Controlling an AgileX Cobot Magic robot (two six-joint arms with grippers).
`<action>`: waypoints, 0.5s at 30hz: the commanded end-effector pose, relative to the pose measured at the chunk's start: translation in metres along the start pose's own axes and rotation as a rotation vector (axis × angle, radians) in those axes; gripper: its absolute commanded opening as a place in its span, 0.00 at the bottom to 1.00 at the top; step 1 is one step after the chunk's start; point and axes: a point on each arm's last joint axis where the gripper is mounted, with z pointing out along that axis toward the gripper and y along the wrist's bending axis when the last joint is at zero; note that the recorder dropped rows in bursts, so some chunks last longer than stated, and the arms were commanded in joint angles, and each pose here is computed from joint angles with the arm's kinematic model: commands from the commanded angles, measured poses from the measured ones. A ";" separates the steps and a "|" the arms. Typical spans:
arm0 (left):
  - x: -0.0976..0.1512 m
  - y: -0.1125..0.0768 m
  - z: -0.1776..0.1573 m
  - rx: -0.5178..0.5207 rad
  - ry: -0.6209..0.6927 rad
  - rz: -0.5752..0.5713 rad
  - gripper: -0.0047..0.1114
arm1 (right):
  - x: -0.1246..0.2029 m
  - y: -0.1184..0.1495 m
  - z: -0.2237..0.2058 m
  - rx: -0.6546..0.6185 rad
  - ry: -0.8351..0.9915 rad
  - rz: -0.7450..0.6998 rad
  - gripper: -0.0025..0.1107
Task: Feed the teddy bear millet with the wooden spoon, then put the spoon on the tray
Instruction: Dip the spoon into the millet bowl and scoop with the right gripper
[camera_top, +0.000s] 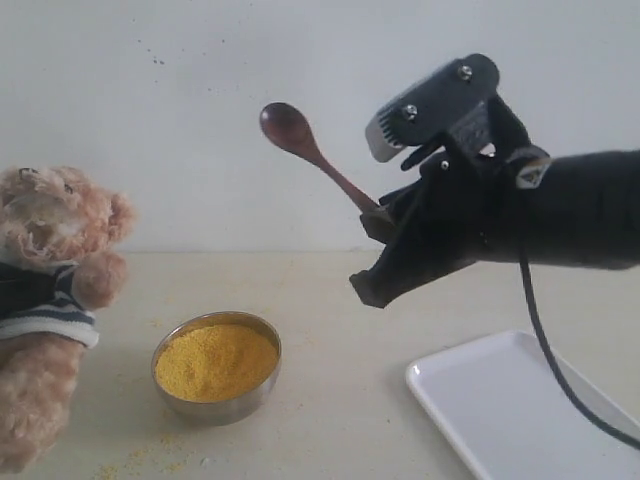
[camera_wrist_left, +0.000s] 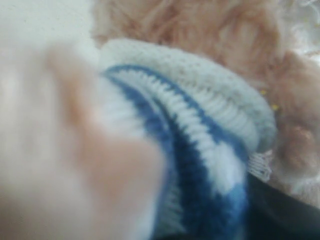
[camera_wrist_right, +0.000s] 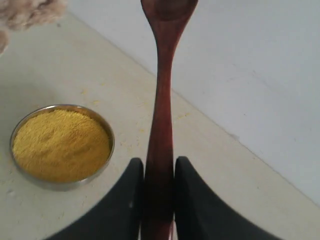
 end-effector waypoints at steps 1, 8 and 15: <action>-0.002 0.002 -0.001 -0.032 -0.029 -0.018 0.08 | -0.017 -0.002 0.002 -0.101 0.104 -0.189 0.02; -0.002 0.000 -0.001 -0.004 -0.027 -0.018 0.08 | -0.008 0.003 0.047 -0.105 0.603 -0.461 0.02; -0.002 0.001 -0.001 -0.015 -0.028 -0.018 0.08 | -0.022 0.062 0.074 -0.052 0.593 -0.791 0.02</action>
